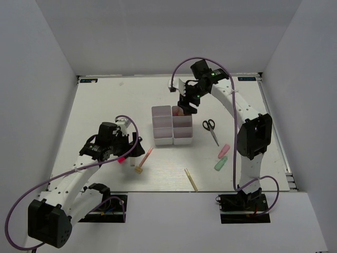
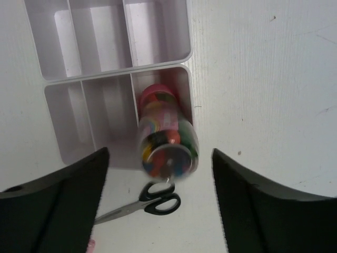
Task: Sort the stationery into containers
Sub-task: Place the stationery in the storage box, then pick up the scissors from the center of the board.
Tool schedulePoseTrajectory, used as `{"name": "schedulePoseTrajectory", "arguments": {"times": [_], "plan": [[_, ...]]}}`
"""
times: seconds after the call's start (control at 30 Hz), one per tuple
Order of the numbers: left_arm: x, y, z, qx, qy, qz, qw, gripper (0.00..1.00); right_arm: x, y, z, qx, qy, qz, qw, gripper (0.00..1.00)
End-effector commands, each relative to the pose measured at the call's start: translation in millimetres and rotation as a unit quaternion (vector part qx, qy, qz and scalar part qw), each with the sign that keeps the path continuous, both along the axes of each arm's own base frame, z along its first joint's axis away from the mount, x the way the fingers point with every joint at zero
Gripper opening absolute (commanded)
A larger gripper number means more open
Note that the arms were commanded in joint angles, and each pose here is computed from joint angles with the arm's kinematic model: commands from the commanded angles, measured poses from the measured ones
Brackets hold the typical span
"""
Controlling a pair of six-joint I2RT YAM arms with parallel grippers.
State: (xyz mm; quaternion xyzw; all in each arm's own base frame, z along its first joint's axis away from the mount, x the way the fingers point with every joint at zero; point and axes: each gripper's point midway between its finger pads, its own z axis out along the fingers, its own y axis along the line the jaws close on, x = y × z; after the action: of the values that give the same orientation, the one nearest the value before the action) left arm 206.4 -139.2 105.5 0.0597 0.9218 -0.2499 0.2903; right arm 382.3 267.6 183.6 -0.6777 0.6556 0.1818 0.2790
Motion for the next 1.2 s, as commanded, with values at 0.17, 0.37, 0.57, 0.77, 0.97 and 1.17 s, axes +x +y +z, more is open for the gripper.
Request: {"name": "schedulePoseTrajectory", "arguments": {"times": [0.17,0.37,0.57,0.77,0.97,1.17], "plan": [[4,-2,11,-0.007,-0.013,-0.004,1.0,1.0,8,8,38,0.033,-0.039,-0.004,0.999,0.9],[4,-1,11,-0.005,-0.016,-0.002,1.0,0.98,12,-8,101,0.071,-0.098,-0.088,0.989,0.51],[5,-4,13,-0.014,-0.02,-0.005,1.0,0.0,9,-114,38,-0.062,-0.1,-0.319,0.94,0.0],[5,-4,14,-0.015,-0.018,0.0,1.0,0.95,-47,-146,-49,-0.079,0.069,-0.399,0.911,0.52],[5,-2,11,-0.01,-0.013,0.001,1.0,1.0,-21,-151,-85,-0.065,0.111,-0.463,0.877,0.0],[5,-1,8,-0.003,-0.013,0.002,1.0,1.0,13,-149,-109,-0.047,0.118,-0.479,0.868,0.38]]}}
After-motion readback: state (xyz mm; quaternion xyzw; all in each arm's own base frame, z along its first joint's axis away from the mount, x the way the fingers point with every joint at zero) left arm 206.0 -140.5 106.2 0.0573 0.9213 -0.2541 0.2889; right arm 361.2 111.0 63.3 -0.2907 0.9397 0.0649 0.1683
